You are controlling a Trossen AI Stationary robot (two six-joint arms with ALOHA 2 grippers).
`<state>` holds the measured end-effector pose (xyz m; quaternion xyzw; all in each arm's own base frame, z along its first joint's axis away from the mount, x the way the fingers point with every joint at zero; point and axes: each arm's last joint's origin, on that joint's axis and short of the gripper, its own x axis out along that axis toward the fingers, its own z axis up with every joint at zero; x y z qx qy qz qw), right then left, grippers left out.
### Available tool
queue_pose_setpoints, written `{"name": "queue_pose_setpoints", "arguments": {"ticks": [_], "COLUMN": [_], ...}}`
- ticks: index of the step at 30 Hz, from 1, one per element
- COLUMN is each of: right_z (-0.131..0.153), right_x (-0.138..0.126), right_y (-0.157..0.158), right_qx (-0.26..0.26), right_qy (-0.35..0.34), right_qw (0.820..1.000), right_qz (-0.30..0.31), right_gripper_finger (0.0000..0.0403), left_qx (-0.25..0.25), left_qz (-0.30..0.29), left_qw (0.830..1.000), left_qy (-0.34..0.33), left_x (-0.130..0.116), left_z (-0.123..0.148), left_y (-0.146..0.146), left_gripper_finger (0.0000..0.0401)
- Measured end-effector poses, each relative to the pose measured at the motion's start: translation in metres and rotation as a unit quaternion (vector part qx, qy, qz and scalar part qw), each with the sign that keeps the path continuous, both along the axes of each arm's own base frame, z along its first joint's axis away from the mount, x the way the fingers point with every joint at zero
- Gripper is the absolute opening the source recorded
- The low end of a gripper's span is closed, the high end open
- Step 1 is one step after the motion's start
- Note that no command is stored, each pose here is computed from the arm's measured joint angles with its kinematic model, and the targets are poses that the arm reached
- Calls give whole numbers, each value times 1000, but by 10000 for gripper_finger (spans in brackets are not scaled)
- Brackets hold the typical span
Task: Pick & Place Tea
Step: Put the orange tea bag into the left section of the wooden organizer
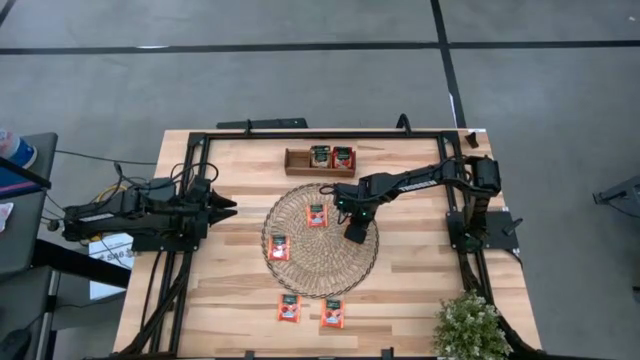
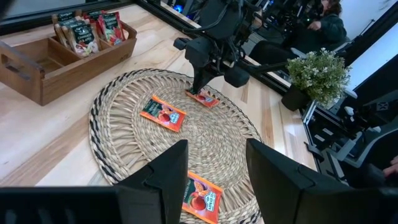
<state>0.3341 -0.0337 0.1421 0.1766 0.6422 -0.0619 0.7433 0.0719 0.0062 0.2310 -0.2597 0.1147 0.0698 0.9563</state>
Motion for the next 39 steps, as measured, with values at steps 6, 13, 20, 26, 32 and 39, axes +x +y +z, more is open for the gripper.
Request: {"name": "queue_pose_setpoints", "arguments": {"ticks": [6,13,20,26,32,39], "right_z": [9,26,27,28,27,27], "right_x": [1,12,10,9,7,7], "right_y": [1,-1,-5,-6,-5,-7], "right_qx": [0,-7,-14,-4,2,-26], "right_qy": [16,-10,3,2,16,18], "right_qw": [1000,1000,1000,1000,1000,999], "right_qz": [1,18,8,8,8,4], "right_gripper_finger": [0,0,0,40,115,173], "left_qx": [0,2,2,2,2,2], "left_qz": [0,0,0,0,0,0], "left_qw": [1000,1000,1000,1000,1000,1000], "left_qy": [0,0,0,0,0,0], "left_x": [0,0,0,0,0,0], "left_z": [0,0,0,0,0,0], "left_y": [0,0,0,0,0,0], "left_gripper_finger": [154,154,154,154,154,154]}}
